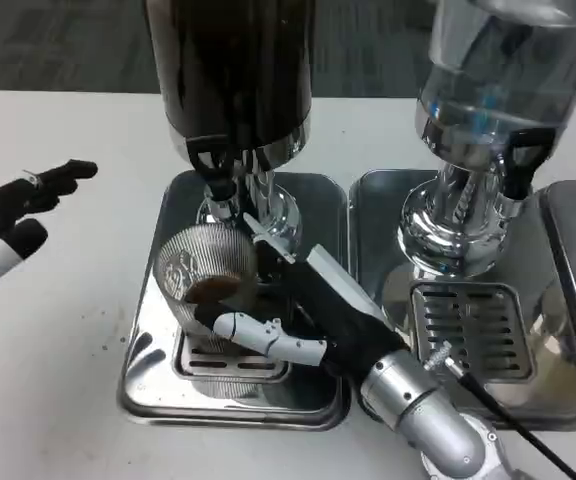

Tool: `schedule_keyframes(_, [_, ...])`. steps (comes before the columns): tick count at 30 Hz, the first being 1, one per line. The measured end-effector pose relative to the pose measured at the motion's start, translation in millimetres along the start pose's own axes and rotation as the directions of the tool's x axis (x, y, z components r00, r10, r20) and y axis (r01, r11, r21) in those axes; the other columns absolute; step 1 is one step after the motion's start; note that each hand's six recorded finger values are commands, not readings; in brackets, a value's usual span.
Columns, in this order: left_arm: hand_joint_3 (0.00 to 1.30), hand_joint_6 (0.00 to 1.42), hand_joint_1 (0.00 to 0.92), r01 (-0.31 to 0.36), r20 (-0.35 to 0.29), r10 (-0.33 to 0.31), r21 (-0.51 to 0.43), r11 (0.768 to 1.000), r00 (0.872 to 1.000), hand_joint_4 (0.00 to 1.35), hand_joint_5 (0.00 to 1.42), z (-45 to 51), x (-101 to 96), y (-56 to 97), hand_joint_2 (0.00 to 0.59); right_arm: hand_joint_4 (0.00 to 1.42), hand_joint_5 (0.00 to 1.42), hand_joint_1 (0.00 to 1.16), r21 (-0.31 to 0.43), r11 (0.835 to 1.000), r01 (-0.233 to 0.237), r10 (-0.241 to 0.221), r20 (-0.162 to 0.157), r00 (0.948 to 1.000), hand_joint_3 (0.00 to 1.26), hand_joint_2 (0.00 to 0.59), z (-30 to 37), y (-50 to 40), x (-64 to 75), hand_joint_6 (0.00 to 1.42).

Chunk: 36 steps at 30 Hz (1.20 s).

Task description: Grasp the cup under the faucet to collect the drink, then remove the cup.

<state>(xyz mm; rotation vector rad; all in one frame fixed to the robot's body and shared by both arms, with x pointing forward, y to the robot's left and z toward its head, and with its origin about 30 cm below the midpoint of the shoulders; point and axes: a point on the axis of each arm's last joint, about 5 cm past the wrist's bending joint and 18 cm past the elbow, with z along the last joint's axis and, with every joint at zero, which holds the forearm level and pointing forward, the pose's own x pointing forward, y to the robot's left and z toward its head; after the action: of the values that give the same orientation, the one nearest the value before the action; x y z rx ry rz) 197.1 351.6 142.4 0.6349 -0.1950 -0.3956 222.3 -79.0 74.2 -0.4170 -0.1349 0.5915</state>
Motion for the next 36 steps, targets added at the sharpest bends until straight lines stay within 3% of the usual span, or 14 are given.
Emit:
schedule_keyframes(7, [0.23, 0.11, 0.0, -0.003, -0.003, 0.003, -0.002, 1.0, 1.0, 0.11, 0.1, -0.5, -0.4, -0.2, 0.117, 0.0, 0.0, 0.34, 0.002, 1.0, -0.015, 0.015, 0.008, 0.9999, 0.0, 0.16, -1.5, -0.4, 0.9, 0.02])
schedule_keyframes(15, [0.25, 0.11, 0.0, -0.003, -0.005, 0.003, -0.003, 1.0, 1.0, 0.12, 0.1, -0.8, -0.6, -0.3, 0.124, 0.0, 0.0, 0.45, -0.021, 0.999, -0.024, 0.024, 0.008, 0.9997, 0.0, 0.16, -1.4, 1.2, 1.2, 0.03])
schedule_keyframes(36, [0.27, 0.11, 0.0, 0.001, -0.019, -0.001, -0.01, 1.0, 1.0, 0.12, 0.11, -2.5, -4.1, -2.4, 0.157, 0.0, 0.0, 0.52, -0.072, 0.997, -0.007, 0.007, 0.011, 0.9999, 0.0, 0.171, 7.6, 7.0, 2.7, 0.13])
